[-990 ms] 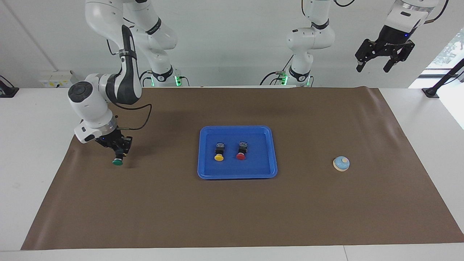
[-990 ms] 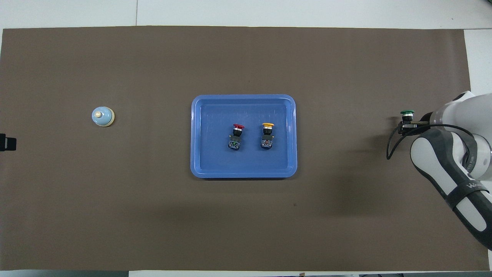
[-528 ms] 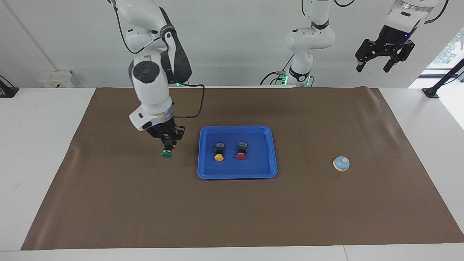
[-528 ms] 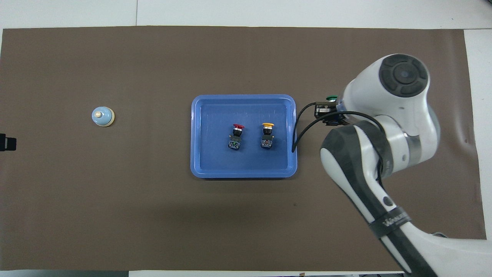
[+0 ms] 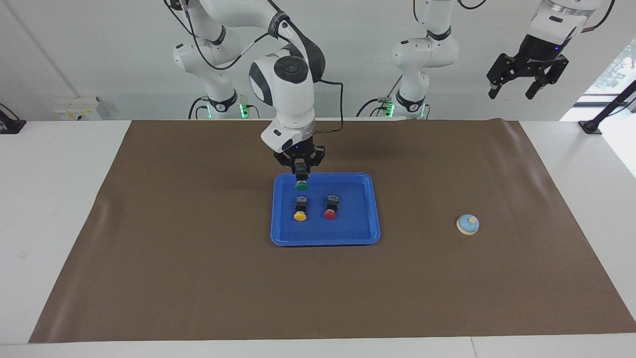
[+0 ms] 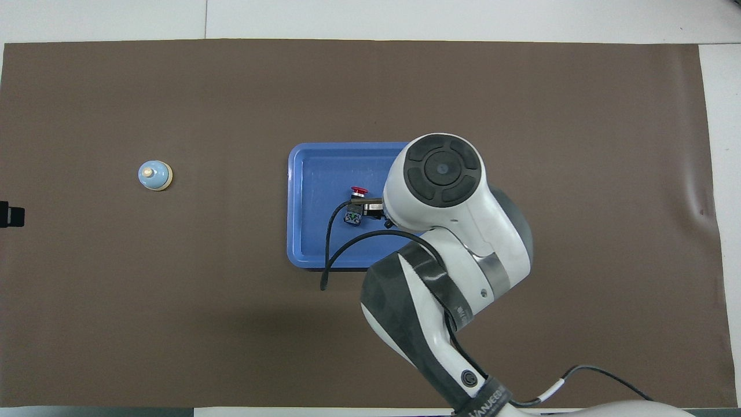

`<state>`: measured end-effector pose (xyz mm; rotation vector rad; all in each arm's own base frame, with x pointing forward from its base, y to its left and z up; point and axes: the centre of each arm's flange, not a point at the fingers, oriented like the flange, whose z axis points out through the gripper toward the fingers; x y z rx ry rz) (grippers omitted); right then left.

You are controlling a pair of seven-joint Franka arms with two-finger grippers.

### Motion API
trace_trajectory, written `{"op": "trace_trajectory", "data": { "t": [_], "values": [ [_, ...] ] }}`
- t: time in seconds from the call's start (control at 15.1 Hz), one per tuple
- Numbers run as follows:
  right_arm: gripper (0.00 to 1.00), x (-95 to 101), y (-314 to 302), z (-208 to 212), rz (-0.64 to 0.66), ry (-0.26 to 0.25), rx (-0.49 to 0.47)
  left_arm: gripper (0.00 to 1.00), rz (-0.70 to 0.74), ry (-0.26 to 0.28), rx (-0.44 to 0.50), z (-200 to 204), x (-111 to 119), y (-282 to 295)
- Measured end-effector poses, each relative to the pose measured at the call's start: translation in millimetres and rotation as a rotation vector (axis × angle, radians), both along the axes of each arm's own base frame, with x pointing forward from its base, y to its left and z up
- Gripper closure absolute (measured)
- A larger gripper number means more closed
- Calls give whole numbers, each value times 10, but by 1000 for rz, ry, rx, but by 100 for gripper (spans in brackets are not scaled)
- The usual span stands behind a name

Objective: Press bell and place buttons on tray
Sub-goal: 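Carry the green button into the tray and release it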

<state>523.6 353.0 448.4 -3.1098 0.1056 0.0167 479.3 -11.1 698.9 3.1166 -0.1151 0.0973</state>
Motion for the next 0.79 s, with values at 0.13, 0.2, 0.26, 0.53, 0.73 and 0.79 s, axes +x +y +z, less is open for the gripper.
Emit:
{"op": "trace_trajectory", "data": {
  "t": [0.13,0.2,0.26,0.53,0.73,0.79],
  "values": [
    [59,-46,431,-173,-14,12,-1,0,0,0,0,0,0,0],
    [59,-50,667,-307,-15,20,-2,0,0,0,0,0,0,0],
    [59,-33,845,-448,-12,28,-4,0,0,0,0,0,0,0],
    [59,99,1124,-824,3,0,20,0,0,0,0,0,0,0],
    [59,101,1224,-976,14,-28,41,0,0,0,0,0,0,0],
    [59,91,1258,-1041,21,-37,47,0,0,0,0,0,0,0]
  ]
}}
